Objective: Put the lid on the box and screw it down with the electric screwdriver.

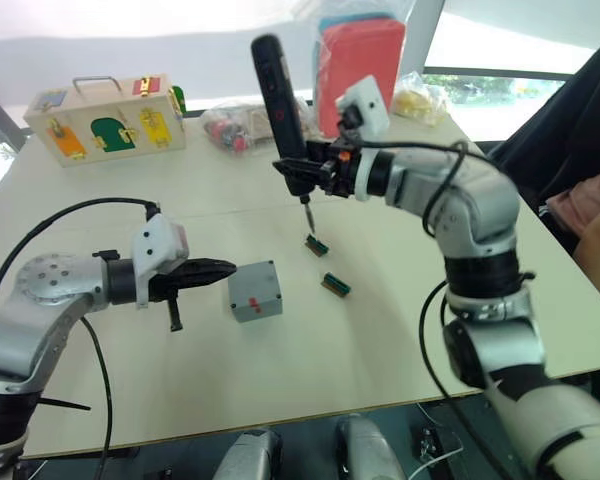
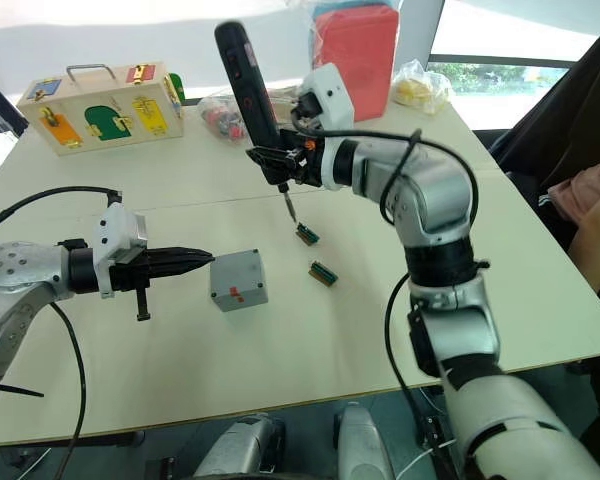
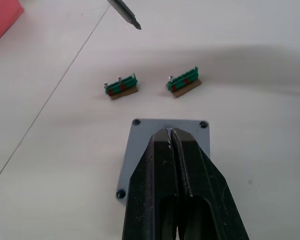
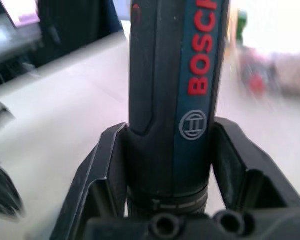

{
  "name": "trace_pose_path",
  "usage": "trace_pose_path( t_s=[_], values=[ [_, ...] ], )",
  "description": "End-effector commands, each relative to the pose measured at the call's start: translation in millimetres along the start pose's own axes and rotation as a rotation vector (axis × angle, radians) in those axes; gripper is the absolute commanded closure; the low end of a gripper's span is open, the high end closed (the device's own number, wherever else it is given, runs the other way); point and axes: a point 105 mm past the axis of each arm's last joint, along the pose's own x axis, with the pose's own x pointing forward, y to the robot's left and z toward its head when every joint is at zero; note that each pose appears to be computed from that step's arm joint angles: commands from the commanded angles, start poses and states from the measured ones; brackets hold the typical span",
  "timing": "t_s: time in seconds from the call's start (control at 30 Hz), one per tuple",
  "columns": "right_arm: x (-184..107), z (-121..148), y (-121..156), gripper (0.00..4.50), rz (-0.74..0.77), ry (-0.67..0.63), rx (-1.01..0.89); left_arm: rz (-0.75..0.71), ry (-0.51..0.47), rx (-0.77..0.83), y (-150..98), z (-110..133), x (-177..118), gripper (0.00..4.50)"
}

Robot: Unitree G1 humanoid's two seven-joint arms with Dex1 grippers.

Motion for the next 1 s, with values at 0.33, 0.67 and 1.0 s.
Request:
trace_pose_path(
  t_s=[0.33,0.67,1.0],
  values=[
    [7,-9,48,2.59,0.125,-0.301,-0.183,-0.014,0.027,-0.030,4,-22,24,4.50],
    [9,-30,62,2.59,0.103,-0.305,-0.166,0.003,0.069,-0.070,2,-52,43,4.50],
    [15,-48,62,2.59,0.084,-0.289,-0.164,-0.010,0.084,-0.070,0,-57,41,4.50]
  ],
)
